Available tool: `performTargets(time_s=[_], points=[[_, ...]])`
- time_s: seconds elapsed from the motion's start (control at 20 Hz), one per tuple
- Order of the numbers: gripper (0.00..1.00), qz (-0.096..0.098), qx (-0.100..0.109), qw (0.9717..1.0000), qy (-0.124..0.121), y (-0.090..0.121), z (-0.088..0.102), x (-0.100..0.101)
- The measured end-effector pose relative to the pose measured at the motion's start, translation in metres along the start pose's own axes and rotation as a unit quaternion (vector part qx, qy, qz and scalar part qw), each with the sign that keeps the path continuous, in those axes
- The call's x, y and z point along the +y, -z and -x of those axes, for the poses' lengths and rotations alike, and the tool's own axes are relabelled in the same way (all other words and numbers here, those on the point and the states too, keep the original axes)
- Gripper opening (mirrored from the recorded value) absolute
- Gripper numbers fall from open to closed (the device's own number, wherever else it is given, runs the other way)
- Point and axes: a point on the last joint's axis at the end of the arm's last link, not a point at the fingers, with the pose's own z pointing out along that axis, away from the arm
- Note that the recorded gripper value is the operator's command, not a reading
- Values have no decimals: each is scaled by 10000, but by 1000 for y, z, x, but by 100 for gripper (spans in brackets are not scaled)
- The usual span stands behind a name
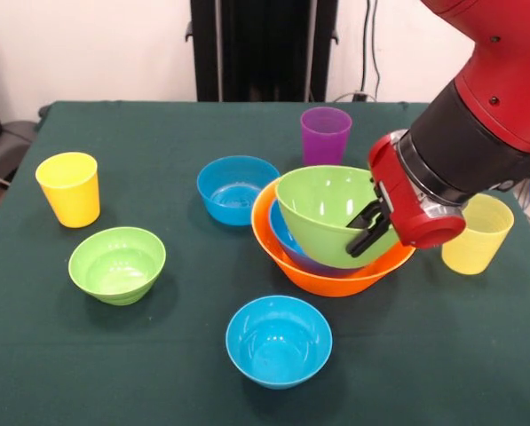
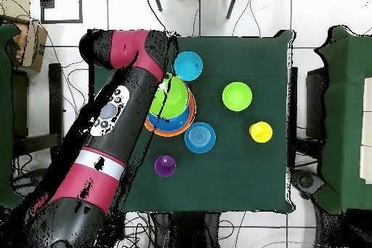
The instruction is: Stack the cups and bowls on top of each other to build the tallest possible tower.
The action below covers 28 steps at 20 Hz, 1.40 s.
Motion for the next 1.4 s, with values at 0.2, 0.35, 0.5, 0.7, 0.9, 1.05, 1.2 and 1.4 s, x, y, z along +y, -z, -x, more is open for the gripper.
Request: performTargets(time_s=[0.2,0.35,0.5,0.7,0.9,1.05,1.2,1.4], points=[[0,24,-9,10000,13,3,-3,0],[0,13,16,10000,-15,7,-5,-5],[0,-4,50,10000,-59,13,-5,-11],[0,22,98,9998,-178,25,1,-21],[0,65,136,9994,-308,37,11,-29],[0,86,154,9991,-387,44,17,-35],[0,92,173,9987,-460,47,23,-41],[0,80,182,9985,-501,45,25,-45]])
